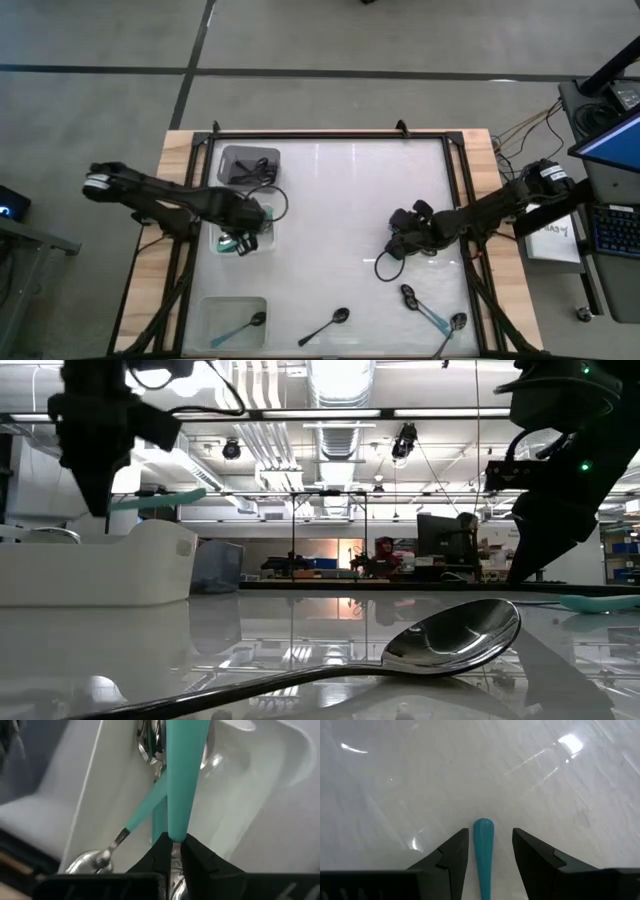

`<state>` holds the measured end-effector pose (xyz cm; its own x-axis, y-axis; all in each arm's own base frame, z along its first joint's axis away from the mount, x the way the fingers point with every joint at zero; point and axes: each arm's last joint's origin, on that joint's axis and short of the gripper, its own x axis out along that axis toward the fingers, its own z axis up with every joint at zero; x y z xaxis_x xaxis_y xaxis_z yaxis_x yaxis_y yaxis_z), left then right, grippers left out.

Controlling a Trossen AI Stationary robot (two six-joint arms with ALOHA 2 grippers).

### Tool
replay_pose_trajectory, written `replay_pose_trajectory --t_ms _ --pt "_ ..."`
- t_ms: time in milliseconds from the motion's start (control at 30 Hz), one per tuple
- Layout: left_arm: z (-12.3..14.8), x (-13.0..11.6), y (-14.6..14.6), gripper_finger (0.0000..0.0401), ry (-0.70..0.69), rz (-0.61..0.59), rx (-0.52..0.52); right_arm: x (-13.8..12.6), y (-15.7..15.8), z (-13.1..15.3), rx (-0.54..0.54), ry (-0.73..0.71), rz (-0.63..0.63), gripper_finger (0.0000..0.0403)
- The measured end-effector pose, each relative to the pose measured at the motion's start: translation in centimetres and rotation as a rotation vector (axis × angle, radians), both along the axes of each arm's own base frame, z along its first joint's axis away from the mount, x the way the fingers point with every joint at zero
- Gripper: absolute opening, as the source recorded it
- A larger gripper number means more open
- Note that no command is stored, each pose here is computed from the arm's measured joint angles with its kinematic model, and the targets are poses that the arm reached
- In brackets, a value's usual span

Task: Sort silverware by color (type)
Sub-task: Put the light green spoon into the white bin, then put the black spoon into the black bin

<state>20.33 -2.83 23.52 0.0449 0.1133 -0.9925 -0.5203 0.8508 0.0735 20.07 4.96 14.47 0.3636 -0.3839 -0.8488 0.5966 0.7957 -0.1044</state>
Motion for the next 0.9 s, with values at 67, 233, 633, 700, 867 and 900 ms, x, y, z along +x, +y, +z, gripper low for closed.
replay_pose_trajectory --t_ms 67,233,633,700,867,900 --pt "-0.8 -0.8 0.1 0.001 -0.049 0.026 -0.008 0.1 0.0 0.1 0.002 -0.005 0.0 0.0146" --pt "-2.3 -2.6 0.4 0.0026 -0.045 0.083 -0.008 0.3 0.1 0.3 0.005 -0.016 0.0 0.0146" --pt "-0.9 -1.7 0.3 0.0095 -0.124 0.1 -0.033 0.3 0.1 0.3 0.005 -0.018 0.0 0.0146" --pt "0.3 -0.7 0.1 0.0096 -0.197 0.077 -0.046 0.3 0.1 0.3 0.005 -0.018 0.0 0.0146" --pt "3.7 2.5 -1.0 0.0092 -0.424 -0.008 -0.072 0.3 0.1 0.3 0.006 -0.019 0.0 0.0146" --pt "4.0 3.2 -1.2 0.0092 -0.467 -0.021 -0.062 0.3 0.1 0.3 0.005 -0.018 0.0 0.0146"
